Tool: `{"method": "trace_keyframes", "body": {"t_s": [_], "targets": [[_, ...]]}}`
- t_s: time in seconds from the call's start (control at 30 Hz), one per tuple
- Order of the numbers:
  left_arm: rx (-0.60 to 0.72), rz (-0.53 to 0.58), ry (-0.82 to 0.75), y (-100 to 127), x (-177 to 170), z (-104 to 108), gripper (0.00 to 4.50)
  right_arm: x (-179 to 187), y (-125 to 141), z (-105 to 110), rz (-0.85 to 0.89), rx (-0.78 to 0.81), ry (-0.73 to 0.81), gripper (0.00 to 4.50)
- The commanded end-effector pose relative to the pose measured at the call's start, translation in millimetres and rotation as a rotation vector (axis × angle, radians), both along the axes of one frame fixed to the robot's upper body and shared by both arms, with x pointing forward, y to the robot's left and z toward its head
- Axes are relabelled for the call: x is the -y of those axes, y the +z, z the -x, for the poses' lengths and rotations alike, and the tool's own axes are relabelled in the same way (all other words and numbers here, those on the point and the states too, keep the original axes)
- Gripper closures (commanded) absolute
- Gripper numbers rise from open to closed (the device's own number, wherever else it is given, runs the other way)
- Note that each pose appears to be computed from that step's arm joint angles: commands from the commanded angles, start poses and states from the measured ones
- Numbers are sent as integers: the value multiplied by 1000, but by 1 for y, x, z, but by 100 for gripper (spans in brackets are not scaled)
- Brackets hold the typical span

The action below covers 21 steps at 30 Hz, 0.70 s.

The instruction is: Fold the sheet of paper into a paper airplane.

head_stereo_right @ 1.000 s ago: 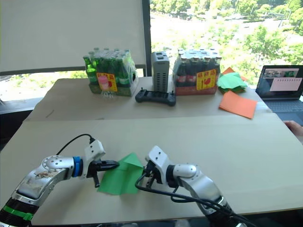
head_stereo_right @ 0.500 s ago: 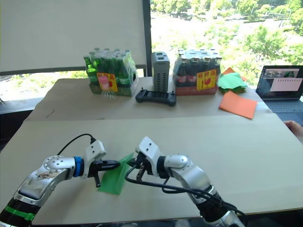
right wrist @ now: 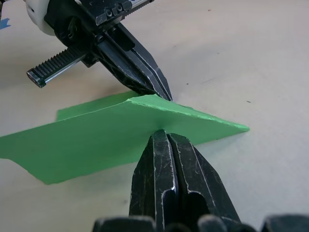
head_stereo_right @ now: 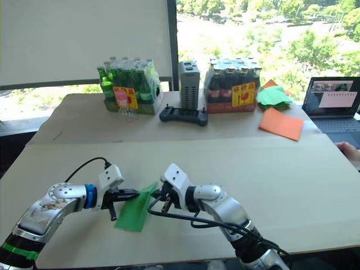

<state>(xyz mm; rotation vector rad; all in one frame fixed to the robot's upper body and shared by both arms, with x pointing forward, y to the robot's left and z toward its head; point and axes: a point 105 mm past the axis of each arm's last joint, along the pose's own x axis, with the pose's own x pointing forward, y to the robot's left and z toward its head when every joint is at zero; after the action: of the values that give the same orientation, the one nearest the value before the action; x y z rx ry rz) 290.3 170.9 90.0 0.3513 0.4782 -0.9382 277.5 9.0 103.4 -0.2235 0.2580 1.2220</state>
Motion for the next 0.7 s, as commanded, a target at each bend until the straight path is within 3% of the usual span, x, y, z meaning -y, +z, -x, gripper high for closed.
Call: {"method": "trace_keyframes", "body": {"t_s": [0.03,0.33,0.5,0.7], "targets": [[68,9,-8,19,2,-4,448,-6,12,3,-27,49,27,450],[84,53,-71,31,23,7,448,-5,11,3,-21,46,28,450],[74,47,-67,28,23,8,448,-4,11,3,-18,46,28,450],[20,26,-47,7,17,6,448,-7,18,3,-32,54,29,450]]}}
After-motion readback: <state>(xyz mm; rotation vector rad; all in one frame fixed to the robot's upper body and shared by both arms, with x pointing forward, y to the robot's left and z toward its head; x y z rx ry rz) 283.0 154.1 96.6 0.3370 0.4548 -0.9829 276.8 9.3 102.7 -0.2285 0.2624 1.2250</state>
